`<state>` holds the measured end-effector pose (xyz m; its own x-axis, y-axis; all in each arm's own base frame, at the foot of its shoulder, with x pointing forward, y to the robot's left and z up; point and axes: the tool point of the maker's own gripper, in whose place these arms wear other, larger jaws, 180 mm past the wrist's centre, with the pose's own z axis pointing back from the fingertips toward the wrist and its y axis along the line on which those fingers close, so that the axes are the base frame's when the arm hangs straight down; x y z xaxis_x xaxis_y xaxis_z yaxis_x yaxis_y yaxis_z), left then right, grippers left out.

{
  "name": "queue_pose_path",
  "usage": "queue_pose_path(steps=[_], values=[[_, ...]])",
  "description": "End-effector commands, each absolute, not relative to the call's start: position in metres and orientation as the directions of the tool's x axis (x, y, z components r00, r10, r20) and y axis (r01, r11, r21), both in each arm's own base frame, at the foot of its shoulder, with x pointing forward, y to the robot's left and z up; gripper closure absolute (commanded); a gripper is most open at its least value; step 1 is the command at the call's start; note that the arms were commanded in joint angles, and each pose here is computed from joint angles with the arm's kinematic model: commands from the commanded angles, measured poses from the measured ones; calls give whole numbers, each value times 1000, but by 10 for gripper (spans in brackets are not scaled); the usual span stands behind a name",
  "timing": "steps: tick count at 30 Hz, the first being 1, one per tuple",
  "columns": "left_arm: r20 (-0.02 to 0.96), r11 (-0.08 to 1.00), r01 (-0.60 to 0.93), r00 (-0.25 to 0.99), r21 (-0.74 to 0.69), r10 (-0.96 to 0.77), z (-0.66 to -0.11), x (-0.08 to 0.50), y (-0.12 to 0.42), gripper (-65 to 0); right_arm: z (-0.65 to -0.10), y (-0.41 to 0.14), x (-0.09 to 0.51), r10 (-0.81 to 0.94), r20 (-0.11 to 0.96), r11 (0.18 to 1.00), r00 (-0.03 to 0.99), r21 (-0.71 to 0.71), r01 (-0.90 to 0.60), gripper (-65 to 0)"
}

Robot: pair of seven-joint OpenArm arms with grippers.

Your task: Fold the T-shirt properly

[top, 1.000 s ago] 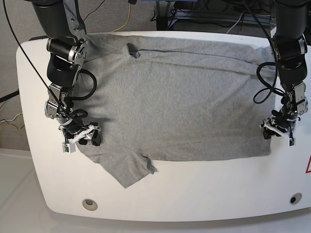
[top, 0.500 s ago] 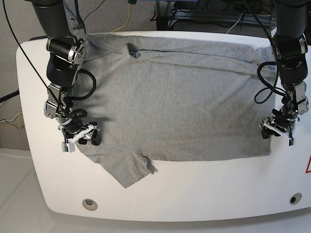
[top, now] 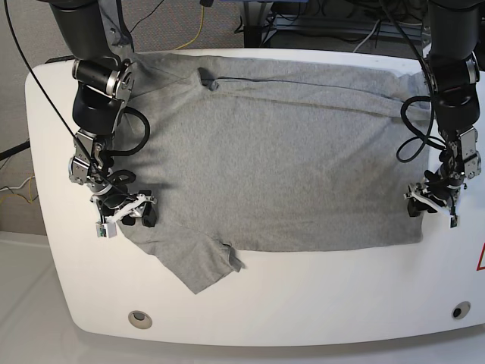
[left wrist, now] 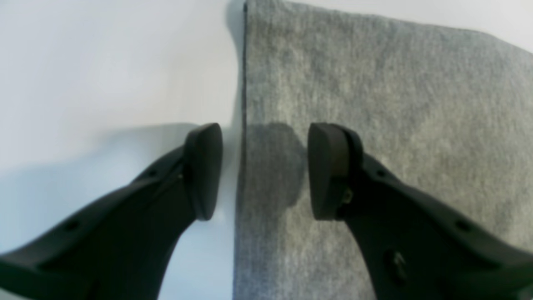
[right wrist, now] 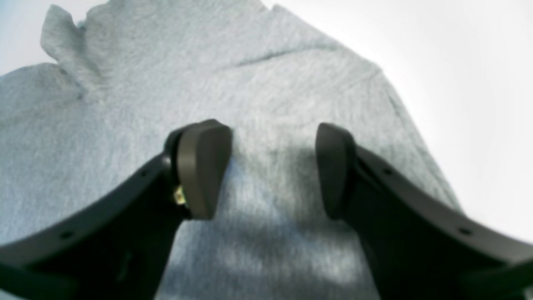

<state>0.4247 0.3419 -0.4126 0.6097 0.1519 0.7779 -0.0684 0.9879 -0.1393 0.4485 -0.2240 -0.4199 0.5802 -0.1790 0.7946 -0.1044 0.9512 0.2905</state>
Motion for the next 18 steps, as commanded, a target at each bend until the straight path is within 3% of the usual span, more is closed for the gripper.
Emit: queue_pose_path(steps=[1, 18], values=[[788, 990, -65, 599, -128, 141, -400, 431, 348, -314, -412, -233, 453, -158, 800, 958, 579, 265, -106, -356], [810, 985, -42, 564, -166, 160, -386, 444, 331, -311, -410, -231, 454, -171, 804, 954, 570, 280, -108, -356]])
